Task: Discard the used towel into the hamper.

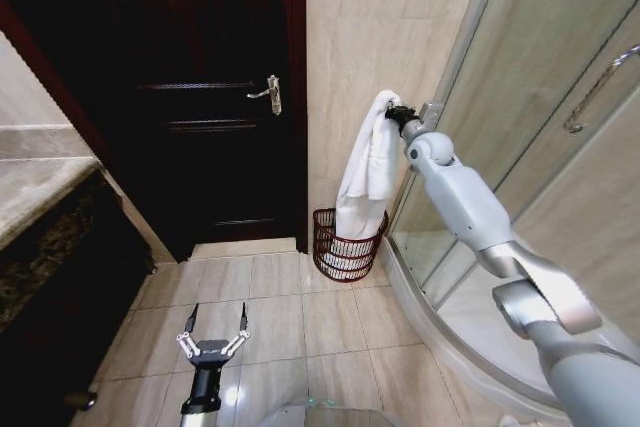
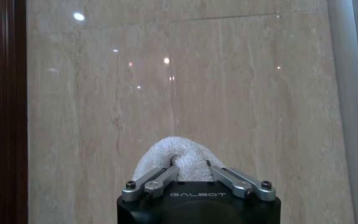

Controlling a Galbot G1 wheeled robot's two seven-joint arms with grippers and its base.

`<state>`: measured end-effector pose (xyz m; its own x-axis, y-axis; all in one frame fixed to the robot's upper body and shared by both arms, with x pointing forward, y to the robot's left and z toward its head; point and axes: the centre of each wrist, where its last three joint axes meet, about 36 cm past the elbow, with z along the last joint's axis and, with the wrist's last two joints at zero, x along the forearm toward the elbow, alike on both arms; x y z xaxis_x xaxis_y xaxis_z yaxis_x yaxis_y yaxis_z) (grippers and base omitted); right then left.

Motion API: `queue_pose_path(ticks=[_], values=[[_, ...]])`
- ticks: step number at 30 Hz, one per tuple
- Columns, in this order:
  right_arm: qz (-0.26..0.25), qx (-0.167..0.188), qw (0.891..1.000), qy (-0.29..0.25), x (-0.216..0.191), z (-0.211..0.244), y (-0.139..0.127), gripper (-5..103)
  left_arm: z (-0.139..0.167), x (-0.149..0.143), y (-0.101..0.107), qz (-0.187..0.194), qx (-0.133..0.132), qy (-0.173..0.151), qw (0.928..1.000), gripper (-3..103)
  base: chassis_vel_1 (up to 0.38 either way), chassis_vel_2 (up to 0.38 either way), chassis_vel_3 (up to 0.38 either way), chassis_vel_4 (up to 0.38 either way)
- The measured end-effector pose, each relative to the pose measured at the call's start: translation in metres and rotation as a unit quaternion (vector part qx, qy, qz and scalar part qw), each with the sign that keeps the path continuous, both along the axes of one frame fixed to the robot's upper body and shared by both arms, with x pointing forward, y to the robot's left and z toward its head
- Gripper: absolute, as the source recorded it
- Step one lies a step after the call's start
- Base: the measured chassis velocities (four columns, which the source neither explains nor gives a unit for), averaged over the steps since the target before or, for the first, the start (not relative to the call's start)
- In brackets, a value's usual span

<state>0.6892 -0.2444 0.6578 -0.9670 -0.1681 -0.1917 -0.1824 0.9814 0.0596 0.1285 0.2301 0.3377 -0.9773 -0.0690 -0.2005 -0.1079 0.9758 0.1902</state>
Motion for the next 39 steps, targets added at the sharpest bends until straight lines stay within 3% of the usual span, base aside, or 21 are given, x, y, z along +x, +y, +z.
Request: queue_pose_path(ticks=[39], values=[[-0.012, -0.005, 1.0, 0.01, 0.006, -0.026, 0.004, 7, -0.001, -0.008, 0.0, -0.005, 0.004, 0.002, 1.0, 100, 0.0, 0.0, 0.0, 0.0]])
